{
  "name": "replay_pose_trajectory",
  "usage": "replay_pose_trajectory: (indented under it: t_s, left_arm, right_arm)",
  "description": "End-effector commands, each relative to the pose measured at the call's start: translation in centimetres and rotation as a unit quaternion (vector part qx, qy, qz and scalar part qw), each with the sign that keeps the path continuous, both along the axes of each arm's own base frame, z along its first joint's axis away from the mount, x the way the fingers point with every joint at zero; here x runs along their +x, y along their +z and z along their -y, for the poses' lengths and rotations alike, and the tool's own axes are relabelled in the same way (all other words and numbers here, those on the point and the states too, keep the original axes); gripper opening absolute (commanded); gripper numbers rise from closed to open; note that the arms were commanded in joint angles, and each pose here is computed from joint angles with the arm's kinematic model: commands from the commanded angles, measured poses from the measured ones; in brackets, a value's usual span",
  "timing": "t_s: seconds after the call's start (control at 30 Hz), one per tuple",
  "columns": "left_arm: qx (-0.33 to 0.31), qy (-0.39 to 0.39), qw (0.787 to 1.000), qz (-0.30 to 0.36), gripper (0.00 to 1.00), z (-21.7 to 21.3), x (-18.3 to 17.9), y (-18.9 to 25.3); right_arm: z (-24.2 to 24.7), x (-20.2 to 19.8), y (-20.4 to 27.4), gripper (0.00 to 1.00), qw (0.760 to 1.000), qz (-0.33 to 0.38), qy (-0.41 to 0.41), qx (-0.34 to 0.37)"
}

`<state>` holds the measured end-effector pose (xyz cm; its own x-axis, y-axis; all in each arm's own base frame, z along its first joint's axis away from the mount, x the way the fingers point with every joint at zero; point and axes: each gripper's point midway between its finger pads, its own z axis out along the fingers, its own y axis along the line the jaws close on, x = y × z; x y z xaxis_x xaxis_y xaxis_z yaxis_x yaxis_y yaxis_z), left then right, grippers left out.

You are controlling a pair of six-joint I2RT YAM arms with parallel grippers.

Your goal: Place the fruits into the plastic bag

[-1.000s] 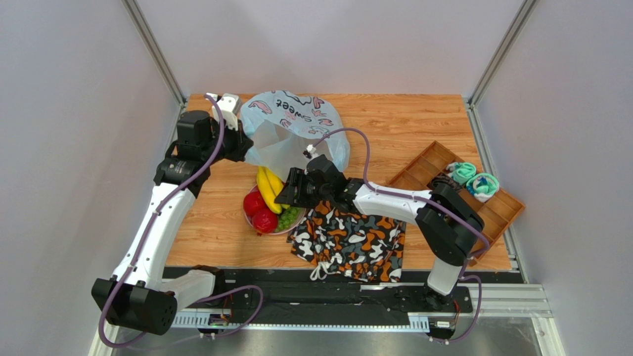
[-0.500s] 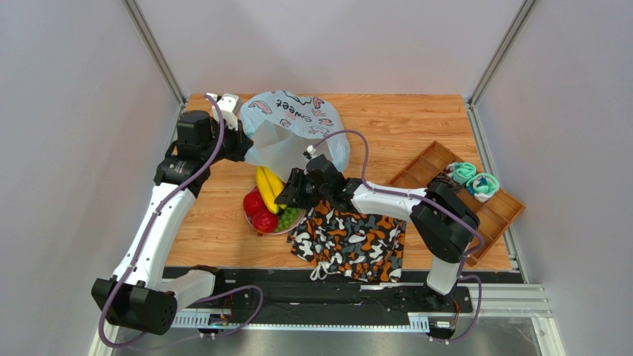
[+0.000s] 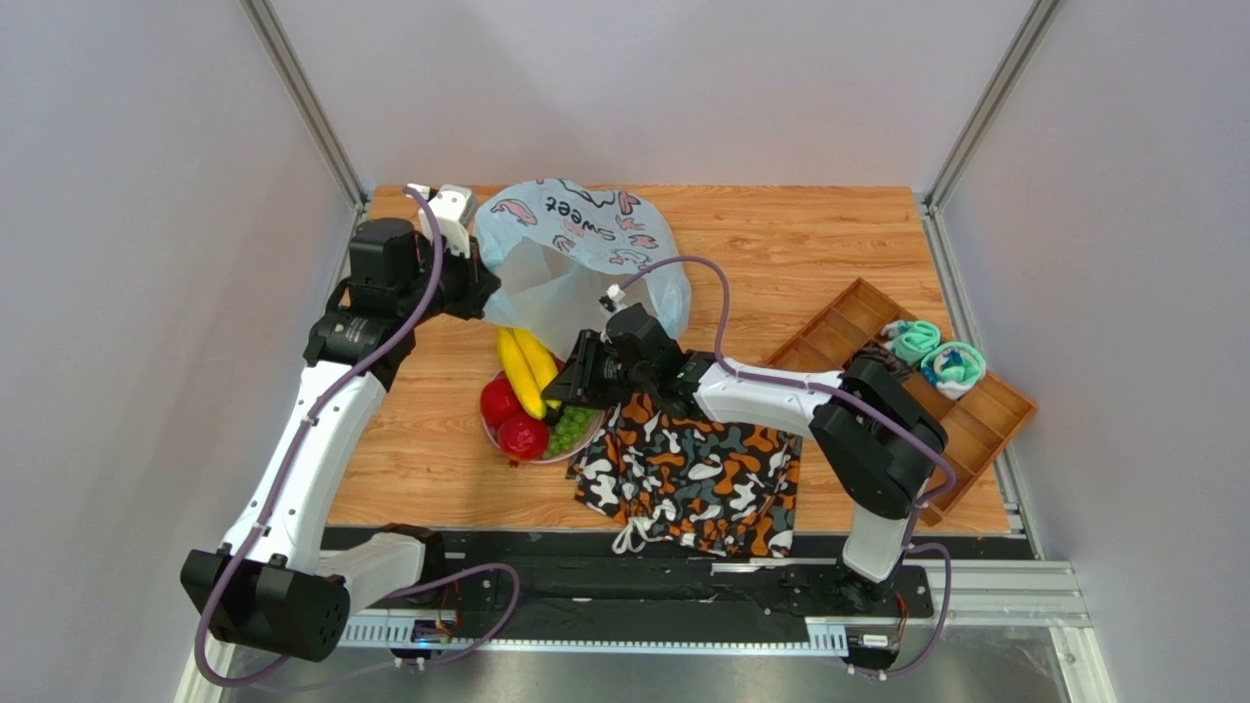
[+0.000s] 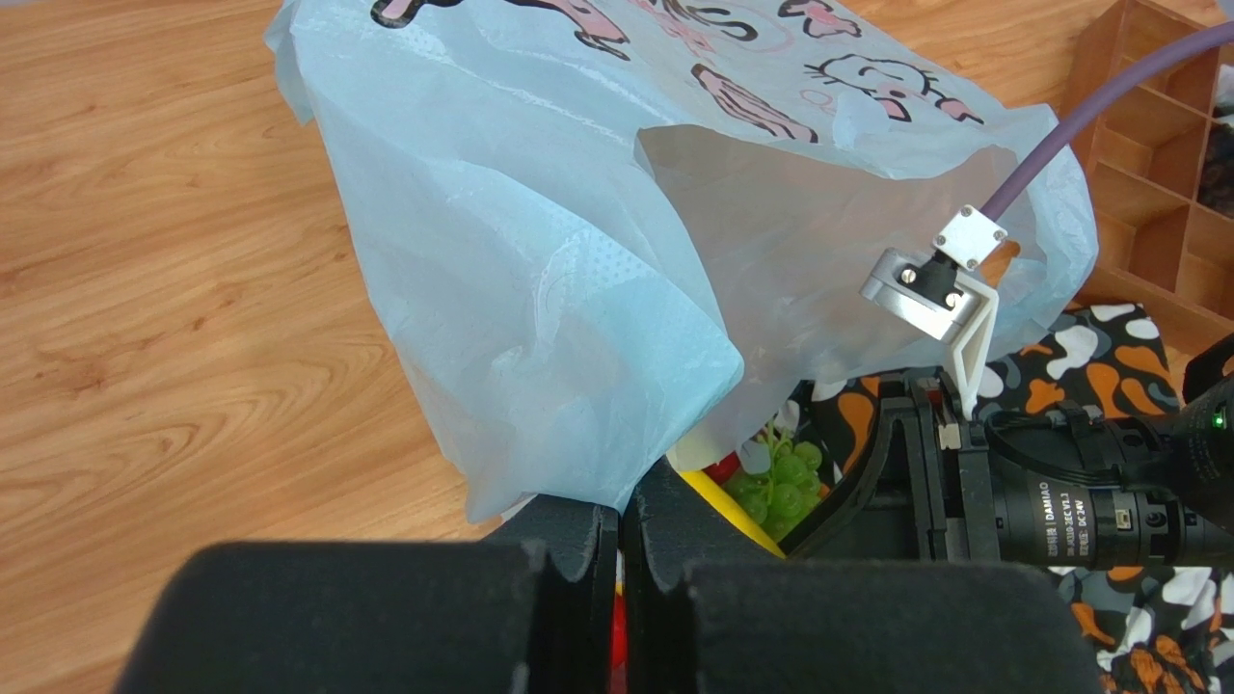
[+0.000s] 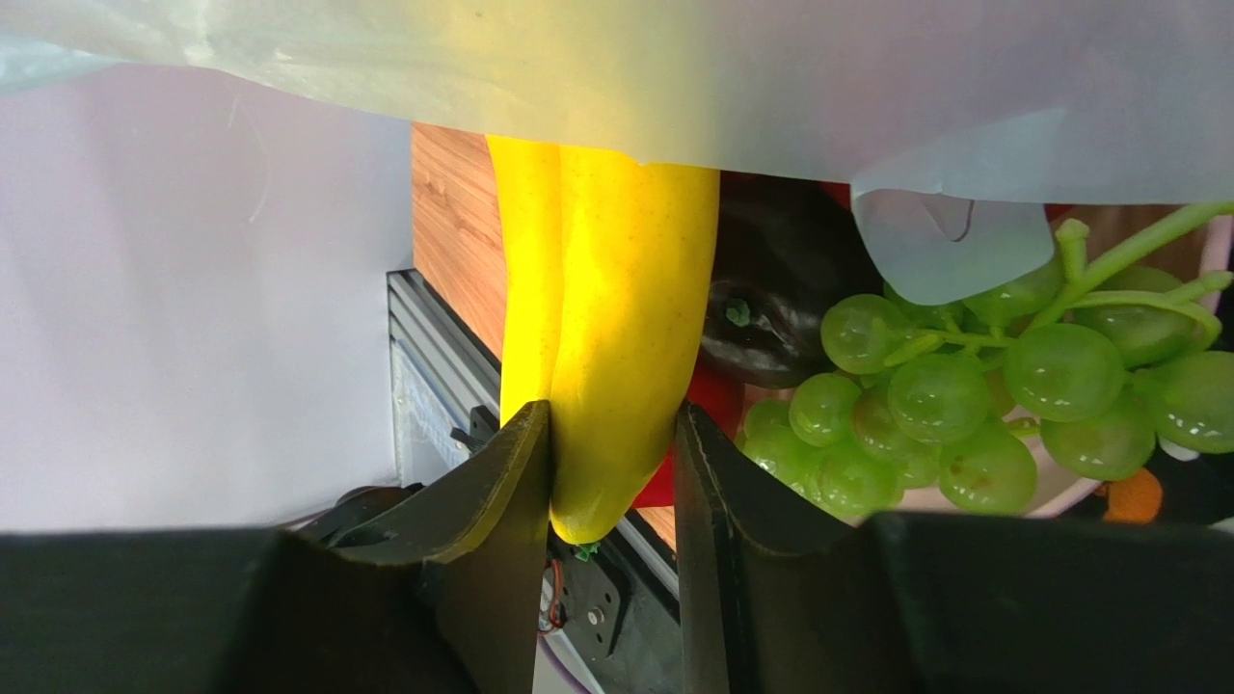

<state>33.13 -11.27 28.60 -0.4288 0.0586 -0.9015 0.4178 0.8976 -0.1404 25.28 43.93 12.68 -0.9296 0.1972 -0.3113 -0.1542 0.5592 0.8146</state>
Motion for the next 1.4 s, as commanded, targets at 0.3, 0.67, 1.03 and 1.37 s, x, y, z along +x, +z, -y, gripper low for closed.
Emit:
replay_pose_trajectory:
  t_s: [0.3, 0.67, 1.03, 1.37]
  left_arm:
    - [-0.01, 0.007, 1.0, 0.021, 0.0, -0.1, -0.1, 1.3]
    - [-0.025, 0.04, 0.999, 0.026, 0.0, -1.6, 0.7, 2.0]
    - [-0.04, 0.015, 0.999, 0.027, 0.0, -0.7, 0.3, 2.1]
    - [-0.063, -0.048, 0.996, 0.036, 0.0, 1.2, -0.9, 2.8]
  right_arm:
    - [-0.1, 0.2, 3.9, 0.0, 0.997, 0.068, 0.024, 0.03]
    - [5.4, -4.5, 4.7, 0.0, 0.987, 0.112, 0.098, -0.059]
    - [9.8, -3.5, 7.5, 0.0, 0.979, 0.171, 0.045, -0.104]
    - [9.4, 4.4, 11.2, 0.0, 0.967, 0.214, -0.038, -0.131]
